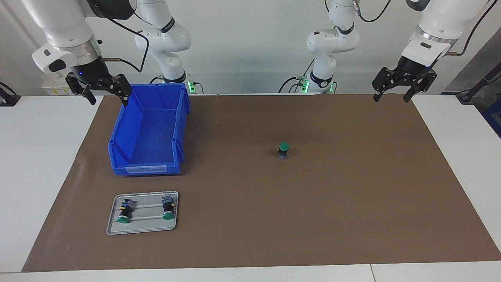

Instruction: Place and press button with both arms

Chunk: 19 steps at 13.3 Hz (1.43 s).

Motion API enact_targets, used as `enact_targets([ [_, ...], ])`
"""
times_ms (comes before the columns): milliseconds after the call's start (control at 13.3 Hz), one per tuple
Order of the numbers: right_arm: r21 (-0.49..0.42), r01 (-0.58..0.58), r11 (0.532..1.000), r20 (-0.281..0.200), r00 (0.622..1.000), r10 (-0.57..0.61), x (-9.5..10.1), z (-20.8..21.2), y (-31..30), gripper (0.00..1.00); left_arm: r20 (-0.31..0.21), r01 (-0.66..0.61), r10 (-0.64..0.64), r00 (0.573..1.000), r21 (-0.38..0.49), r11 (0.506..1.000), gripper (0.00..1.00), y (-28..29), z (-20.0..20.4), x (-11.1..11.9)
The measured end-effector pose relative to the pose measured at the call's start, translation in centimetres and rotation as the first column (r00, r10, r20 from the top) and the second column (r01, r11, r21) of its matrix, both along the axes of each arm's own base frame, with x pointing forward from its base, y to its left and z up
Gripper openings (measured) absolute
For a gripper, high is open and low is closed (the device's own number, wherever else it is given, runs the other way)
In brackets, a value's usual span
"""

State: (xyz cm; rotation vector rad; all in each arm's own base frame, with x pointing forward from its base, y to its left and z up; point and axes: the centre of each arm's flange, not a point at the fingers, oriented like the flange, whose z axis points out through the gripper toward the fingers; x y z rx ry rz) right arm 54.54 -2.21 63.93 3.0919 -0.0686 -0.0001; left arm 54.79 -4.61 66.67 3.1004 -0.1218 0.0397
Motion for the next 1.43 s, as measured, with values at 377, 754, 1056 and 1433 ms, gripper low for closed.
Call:
enact_targets([
  [377,0.000,0.000,1.000,0.000,1.000,0.000,0.0,0.0,0.0,1.00,-0.030,0.003,-0.002,1.000,0.006,1.000,1.00,-0.1,0.0,-1.2],
  [754,0.000,0.000,1.000,0.000,1.000,0.000,0.0,0.0,0.0,1.00,0.039,0.000,0.000,0.999,0.016,1.000,1.00,-0.1,0.4,-0.5],
  [1056,0.000,0.000,1.000,0.000,1.000,0.000,0.0,0.0,0.0,1.00,0.061,-0.004,0.003,0.998,0.018,1.000,1.00,0.3,0.5,-0.3],
  [1433,0.000,0.000,1.000,0.000,1.000,0.000,0.0,0.0,0.0,1.00,0.072,0.011,-0.013,0.997,0.019,1.000,1.00,1.4,1.1,-0.5],
])
